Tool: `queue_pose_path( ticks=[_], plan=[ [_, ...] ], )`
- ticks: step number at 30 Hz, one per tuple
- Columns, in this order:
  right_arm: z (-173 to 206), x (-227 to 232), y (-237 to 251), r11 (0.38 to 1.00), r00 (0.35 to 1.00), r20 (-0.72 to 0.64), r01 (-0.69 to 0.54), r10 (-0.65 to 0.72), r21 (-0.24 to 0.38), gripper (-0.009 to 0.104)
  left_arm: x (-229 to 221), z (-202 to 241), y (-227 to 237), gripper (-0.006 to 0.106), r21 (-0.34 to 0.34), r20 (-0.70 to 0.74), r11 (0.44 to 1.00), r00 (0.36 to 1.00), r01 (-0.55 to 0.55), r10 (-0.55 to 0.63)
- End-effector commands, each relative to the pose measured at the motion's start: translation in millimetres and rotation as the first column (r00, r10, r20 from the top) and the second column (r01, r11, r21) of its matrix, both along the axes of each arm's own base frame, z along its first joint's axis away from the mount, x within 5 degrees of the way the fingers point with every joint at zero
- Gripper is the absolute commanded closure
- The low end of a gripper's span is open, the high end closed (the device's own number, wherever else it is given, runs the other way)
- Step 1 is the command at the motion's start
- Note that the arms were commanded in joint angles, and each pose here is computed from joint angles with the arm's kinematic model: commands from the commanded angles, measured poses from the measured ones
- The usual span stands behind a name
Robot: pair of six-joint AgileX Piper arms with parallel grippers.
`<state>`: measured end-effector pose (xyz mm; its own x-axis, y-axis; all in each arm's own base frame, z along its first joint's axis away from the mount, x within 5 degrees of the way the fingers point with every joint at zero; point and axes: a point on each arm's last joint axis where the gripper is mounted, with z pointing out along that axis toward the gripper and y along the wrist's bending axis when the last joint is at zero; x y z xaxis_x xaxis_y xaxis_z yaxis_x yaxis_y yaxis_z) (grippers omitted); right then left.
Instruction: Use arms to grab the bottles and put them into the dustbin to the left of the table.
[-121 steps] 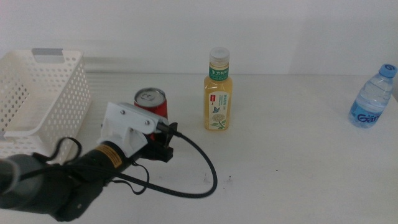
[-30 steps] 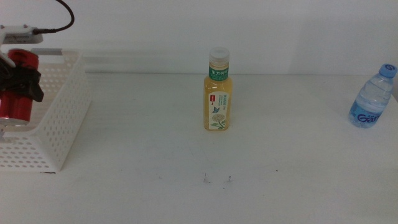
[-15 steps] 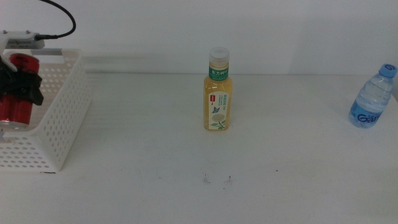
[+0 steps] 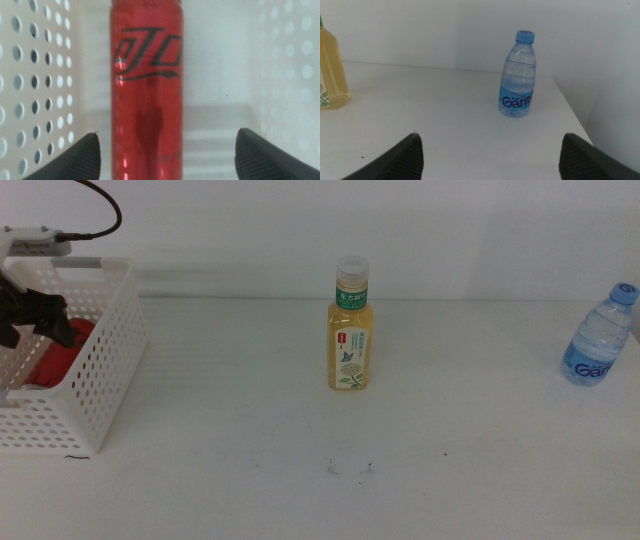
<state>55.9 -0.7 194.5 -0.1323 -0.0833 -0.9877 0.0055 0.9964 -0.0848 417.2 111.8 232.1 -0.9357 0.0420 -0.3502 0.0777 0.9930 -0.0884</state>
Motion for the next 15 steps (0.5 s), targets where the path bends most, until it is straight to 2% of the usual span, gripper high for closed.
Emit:
queue_pose_path(
  ticks=[1, 3, 8, 11, 15],
  plan=[
    [0, 0, 0, 1.000, 1.000, 0.010, 0.006, -0.006, -0.013, 0.002, -4, 18, -3, 0.012, -0.023, 0.016, 1.000, 1.000, -0.020, 0.020],
    [0, 0, 0, 1.000, 1.000, 0.010, 0.006, -0.006, -0.013, 0.002, -7, 31, -6, 0.012, -0.040, 0.030, 0.997, 0.997, -0.065, 0.066],
    [0, 0, 0, 1.000, 1.000, 0.010, 0.006, -0.006, -0.013, 0.002, -22, 76, -34, 0.012, -0.048, 0.110, 0.998, 0.993, -0.035, 0.040],
    [0, 0, 0, 1.000, 1.000, 0.010, 0.006, -0.006, -0.013, 0.002, -33, 105, -54, 0.012, -0.027, 0.177, 0.999, 0.984, -0.033, 0.037],
    [0, 0, 0, 1.000, 1.000, 0.010, 0.006, -0.006, -0.013, 0.002, -52, 142, -88, 0.012, 0.006, 0.278, 0.999, 0.960, 0.040, -0.040]
  ],
)
